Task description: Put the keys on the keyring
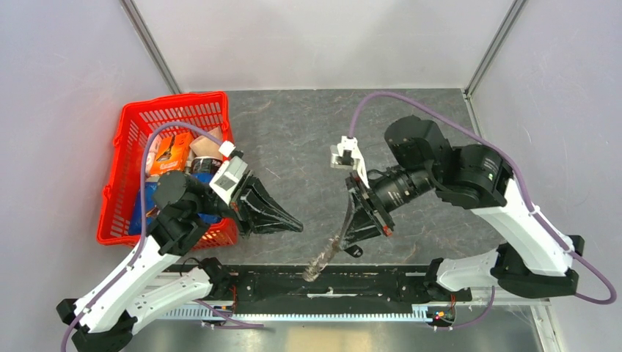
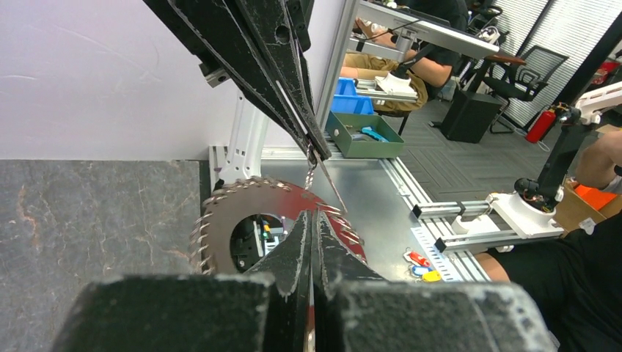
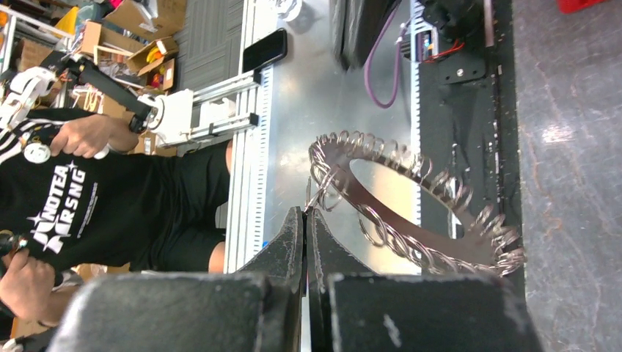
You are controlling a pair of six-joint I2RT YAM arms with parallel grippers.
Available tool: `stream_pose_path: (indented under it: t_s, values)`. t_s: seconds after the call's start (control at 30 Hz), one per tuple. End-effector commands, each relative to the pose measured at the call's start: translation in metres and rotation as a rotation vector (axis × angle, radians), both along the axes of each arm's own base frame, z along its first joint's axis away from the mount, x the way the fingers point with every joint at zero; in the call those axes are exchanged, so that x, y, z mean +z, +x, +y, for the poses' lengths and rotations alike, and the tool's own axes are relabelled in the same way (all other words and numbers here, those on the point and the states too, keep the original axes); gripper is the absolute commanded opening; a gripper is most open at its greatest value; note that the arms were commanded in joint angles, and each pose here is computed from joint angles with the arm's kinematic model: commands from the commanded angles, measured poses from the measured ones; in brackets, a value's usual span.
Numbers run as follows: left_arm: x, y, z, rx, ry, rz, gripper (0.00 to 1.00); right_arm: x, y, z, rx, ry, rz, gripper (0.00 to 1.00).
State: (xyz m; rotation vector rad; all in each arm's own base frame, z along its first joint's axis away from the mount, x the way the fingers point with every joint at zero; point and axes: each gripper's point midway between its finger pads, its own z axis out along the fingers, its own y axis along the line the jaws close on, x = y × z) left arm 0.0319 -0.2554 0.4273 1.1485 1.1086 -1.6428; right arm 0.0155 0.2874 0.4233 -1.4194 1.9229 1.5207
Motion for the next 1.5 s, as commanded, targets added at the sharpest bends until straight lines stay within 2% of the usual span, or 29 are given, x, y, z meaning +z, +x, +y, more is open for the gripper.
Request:
stream_pose_path:
  t_s: [0.0,0.33,0.53,0.7,1.47]
  values:
    - [0.007,-0.004,0.004,0.001,-0.033,-0.059,0.02,0.013,-0.017,-0.007,0.067,0.106,0.009,0.0]
    - [0.006,-0.001,-0.005,-0.04,-0.027,0.007,0.03,0.015,-0.016,-0.004,0.083,0.127,-0.014,0.0]
    - [0.003,-0.004,-0.012,-0.077,-0.024,0.037,0.29,0.019,-0.013,-0.001,0.09,0.122,-0.03,0.0]
    - [0.004,-0.009,-0.01,-0.101,-0.022,0.03,0.39,0.024,-0.009,0.005,0.099,0.121,-0.046,0.0]
    - [0.006,-0.015,-0.018,-0.159,-0.019,0.039,0.4,0.022,-0.001,0.015,0.099,0.097,-0.05,0.0]
